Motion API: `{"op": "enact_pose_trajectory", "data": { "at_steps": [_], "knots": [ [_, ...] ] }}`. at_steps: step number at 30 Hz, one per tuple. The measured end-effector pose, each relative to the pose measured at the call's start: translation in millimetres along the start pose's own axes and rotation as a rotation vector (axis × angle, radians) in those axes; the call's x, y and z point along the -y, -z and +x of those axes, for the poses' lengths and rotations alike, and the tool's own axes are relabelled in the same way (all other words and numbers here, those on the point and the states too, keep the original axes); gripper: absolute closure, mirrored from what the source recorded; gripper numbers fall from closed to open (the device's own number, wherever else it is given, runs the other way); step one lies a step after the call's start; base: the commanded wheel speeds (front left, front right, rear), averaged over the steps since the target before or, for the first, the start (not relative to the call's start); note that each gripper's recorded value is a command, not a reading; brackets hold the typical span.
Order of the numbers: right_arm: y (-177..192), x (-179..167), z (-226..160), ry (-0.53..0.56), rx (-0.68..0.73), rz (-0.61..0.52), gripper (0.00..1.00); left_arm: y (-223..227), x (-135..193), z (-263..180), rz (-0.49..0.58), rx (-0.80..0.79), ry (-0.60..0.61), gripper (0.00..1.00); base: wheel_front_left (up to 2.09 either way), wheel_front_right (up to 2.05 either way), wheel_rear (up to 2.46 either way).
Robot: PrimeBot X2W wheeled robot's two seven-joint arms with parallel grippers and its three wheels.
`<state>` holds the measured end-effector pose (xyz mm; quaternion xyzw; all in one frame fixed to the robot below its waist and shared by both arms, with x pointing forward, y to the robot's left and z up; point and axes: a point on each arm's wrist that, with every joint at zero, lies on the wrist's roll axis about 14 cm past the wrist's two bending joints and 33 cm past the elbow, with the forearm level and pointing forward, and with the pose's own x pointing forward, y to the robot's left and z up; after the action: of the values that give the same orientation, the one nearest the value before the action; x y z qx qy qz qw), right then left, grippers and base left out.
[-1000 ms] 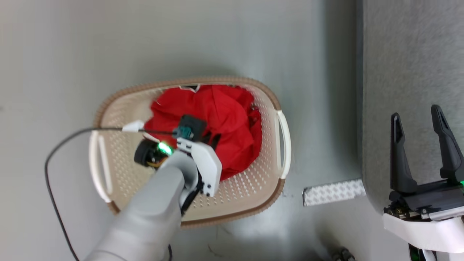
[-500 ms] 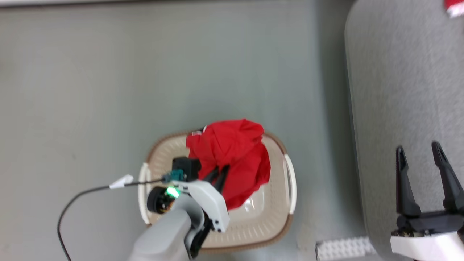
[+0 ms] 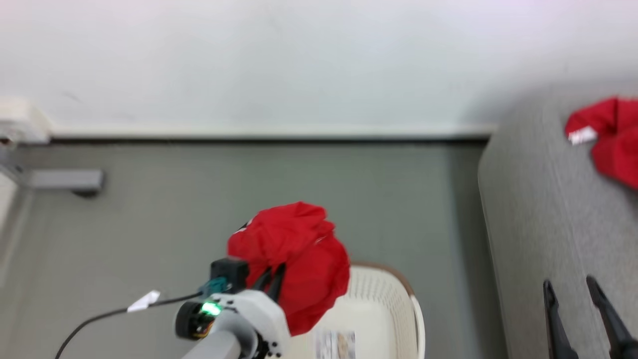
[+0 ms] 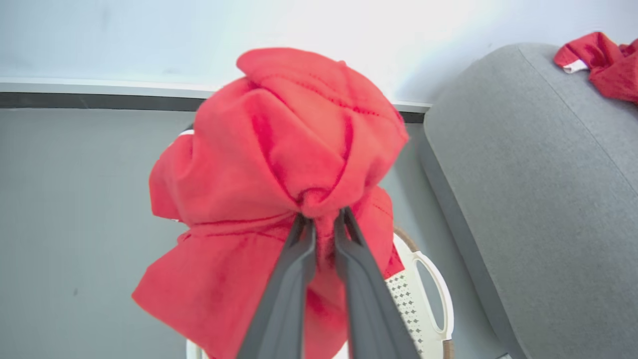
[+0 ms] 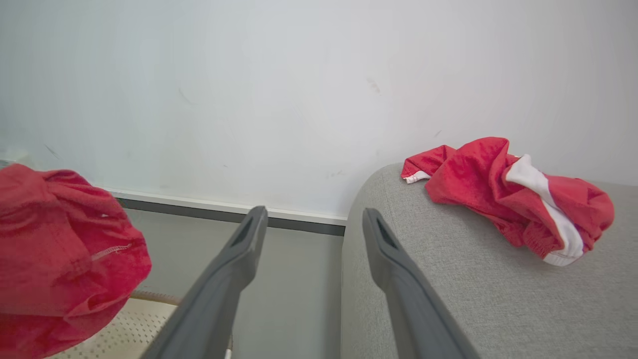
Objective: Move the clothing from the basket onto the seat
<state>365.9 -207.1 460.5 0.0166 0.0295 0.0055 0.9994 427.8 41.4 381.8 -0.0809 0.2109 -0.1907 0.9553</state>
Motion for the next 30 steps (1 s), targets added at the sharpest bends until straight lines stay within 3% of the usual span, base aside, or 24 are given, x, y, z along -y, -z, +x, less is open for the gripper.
{"op": "enact_pose_trajectory", "data": {
  "at_steps": [12, 21, 30],
  "knots": [
    [-24, -21, -29, -0.084, 0.076, -0.008, 0.00, -82, -36, -89, 0.080, 0.315, -0.166, 1.00, 0.00, 0.00, 0.00],
    [-29, -37, -42, -0.137, 0.097, -0.011, 0.00, -109, -46, -140, 0.126, 0.457, -0.217, 1.00, 0.00, 0.00, 0.00],
    [-32, -45, -46, -0.163, 0.110, -0.005, 0.00, -125, -42, -163, 0.150, 0.540, -0.229, 1.00, 0.00, 0.00, 0.00]
  ]
}}
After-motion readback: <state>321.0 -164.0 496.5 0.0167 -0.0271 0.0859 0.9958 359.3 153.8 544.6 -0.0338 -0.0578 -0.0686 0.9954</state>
